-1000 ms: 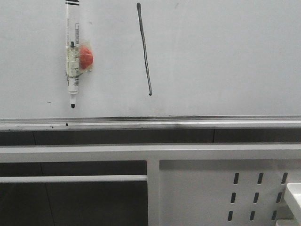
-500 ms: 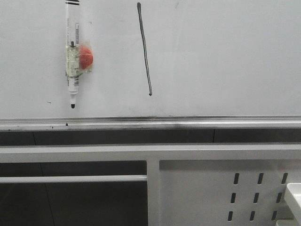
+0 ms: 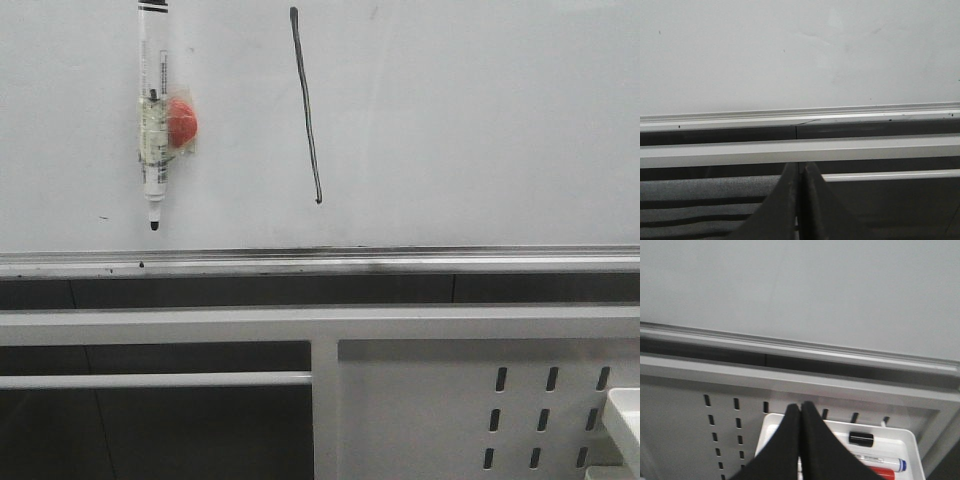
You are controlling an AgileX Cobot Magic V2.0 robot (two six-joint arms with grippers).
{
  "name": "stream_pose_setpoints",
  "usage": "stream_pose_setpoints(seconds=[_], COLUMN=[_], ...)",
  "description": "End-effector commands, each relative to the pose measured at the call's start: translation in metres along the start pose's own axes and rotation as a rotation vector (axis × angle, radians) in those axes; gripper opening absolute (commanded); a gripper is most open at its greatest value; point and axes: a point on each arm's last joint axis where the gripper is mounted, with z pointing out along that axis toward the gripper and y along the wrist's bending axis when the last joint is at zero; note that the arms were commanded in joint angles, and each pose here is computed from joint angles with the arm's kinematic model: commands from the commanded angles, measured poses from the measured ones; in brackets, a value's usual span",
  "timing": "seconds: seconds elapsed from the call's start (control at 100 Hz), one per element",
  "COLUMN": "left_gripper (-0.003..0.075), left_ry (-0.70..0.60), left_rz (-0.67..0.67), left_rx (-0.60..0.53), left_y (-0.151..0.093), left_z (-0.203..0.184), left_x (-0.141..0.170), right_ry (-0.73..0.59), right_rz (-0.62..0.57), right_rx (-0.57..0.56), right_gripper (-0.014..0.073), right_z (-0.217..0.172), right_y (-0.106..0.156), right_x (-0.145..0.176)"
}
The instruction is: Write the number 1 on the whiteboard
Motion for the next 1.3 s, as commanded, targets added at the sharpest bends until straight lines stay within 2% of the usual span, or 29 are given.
stream_pose_setpoints(seconds=[0.0,0.14,1.29], left_gripper=[-0.002,-0.002,-0.002], left_ry=[-0.038,-0.038,-0.038], left_rz=[-0.015,-0.015,-0.015], left_rx=[-0.001,-0.001,-0.001], left_y=[-0.0001,-0.0001,-0.0001], left_z=[0.0021,0.0021,0.0021], left_x=[0.0059,0.0059,0.0059], right_ry=[-0.013,-0.016,-0.016], right_rz=[0.002,0.03,0.03], right_rx=[0.043,0.044,0.044], right_gripper=[-0.0069,-0.0069,-0.0069], right_z=[0.0001,0.0001,0.0001], right_y=[-0.0021,-0.0022,-0.0022], right_x=[0.0024,0.0021,0.0022])
